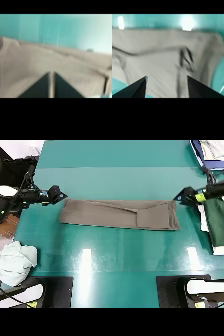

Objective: Fold the shirts.

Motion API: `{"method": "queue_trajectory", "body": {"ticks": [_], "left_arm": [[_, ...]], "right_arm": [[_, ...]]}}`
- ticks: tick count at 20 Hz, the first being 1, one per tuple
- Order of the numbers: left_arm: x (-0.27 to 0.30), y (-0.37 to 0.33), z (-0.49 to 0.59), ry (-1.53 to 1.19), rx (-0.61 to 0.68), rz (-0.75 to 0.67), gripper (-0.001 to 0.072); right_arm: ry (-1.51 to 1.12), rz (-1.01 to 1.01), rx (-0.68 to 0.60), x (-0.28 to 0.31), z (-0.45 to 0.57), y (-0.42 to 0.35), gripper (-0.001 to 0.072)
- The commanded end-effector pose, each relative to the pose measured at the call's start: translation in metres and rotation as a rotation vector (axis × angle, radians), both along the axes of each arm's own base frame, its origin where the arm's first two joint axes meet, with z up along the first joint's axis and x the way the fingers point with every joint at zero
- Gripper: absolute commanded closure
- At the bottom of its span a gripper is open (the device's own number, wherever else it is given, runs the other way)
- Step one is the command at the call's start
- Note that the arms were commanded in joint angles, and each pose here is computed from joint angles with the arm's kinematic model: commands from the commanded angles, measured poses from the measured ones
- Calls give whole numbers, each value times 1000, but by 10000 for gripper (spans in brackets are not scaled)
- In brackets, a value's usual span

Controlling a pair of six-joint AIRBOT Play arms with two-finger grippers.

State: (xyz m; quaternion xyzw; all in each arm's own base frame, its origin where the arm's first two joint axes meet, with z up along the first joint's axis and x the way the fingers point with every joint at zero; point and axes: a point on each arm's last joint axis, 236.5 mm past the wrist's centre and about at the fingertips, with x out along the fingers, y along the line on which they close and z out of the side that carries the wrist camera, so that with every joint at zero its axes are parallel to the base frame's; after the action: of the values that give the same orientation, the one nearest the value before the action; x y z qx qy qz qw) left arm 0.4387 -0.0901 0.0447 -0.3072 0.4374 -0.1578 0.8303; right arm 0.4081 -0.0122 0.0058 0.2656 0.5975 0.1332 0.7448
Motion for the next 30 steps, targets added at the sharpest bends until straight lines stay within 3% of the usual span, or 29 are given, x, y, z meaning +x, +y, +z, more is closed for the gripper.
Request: {"method": "queue_trajectory", "body": {"ticks": [1, 2, 5, 11, 14, 17, 20, 21, 22, 26, 30], "left_arm": [[-21, -12, -7, 41, 15, -114, 675], [-23, -13, -7, 45, 14, -120, 675], [-23, -13, -7, 47, 13, -120, 675], [-24, -13, -7, 50, 12, -124, 675], [-28, -15, -8, 61, 9, -139, 675], [-29, -16, -8, 66, 7, -144, 675], [-30, -16, -9, 68, 7, -147, 684], [-31, -16, -9, 71, 9, -150, 685], [-32, -17, -10, 76, 10, -156, 685], [-42, -43, -11, 88, 9, -221, 686], [-41, -115, -7, 27, 92, -405, 686]], "right_arm": [[92, -26, 55, -36, -31, -21, 125], [94, -31, 64, -43, -39, -25, 72], [55, -44, 54, -45, -56, -35, 72], [44, 3, 142, -36, -77, -8, 74], [36, 43, 257, -31, -78, 21, 74], [47, 77, 265, -30, -81, 37, 87], [33, 92, 244, -25, -83, 47, 263], [30, 95, 242, -24, -84, 49, 511], [30, 94, 243, -24, -83, 49, 700], [-11, 99, 236, -22, -60, 50, 700], [-77, 82, 214, -15, -3, 51, 701]]}}
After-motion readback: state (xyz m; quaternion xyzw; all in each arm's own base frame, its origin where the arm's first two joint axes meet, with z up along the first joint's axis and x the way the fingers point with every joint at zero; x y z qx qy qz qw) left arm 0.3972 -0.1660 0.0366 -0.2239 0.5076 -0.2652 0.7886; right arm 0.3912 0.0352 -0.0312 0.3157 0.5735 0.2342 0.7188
